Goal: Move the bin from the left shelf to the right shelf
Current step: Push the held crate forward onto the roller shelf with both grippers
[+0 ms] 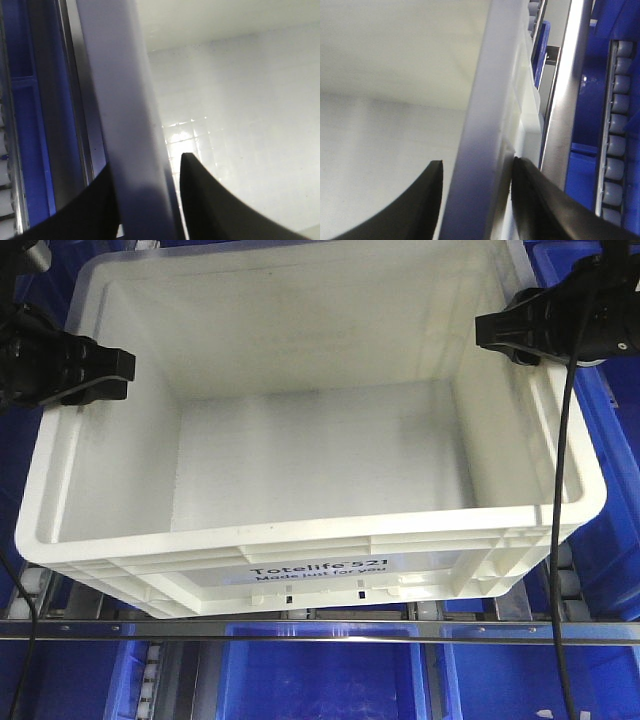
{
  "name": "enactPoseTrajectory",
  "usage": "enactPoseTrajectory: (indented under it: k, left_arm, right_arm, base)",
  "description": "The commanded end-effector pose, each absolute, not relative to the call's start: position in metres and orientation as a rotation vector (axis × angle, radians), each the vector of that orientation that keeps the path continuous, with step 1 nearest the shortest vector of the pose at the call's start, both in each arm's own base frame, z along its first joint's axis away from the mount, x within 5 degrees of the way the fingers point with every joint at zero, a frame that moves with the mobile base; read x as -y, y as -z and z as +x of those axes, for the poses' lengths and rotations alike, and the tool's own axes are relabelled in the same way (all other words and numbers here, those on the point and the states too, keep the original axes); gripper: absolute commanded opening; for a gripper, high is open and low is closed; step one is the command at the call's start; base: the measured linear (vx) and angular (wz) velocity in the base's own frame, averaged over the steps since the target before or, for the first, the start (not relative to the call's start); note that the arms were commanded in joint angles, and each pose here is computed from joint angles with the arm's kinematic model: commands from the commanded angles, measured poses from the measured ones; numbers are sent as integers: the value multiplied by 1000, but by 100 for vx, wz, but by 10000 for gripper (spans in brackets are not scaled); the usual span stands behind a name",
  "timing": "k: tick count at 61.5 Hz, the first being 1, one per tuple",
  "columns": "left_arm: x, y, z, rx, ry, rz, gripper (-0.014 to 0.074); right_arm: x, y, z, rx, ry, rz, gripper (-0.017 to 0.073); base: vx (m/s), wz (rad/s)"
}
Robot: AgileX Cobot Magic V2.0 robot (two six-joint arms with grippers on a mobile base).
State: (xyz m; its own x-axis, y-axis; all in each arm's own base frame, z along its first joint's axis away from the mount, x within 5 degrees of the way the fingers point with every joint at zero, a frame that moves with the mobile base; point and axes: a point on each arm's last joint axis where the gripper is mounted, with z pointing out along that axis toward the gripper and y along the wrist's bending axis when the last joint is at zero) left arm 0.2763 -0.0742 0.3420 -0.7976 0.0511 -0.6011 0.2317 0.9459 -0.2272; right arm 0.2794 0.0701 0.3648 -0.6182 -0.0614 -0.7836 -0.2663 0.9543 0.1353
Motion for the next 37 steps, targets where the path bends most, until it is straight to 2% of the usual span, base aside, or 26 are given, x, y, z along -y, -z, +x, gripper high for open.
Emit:
enactPoseTrajectory:
  k: [1, 37]
  left_arm:
    - [76, -374, 271, -2303, 405, 242, -1]
    - [75, -379, 276, -2230, 379, 226, -1]
  right_arm:
    - [-68, -398, 276, -2045, -346, -166, -4]
    - [-72, -395, 273, -2095, -442, -133, -4]
  base:
    - [0, 0]
    - [0, 0]
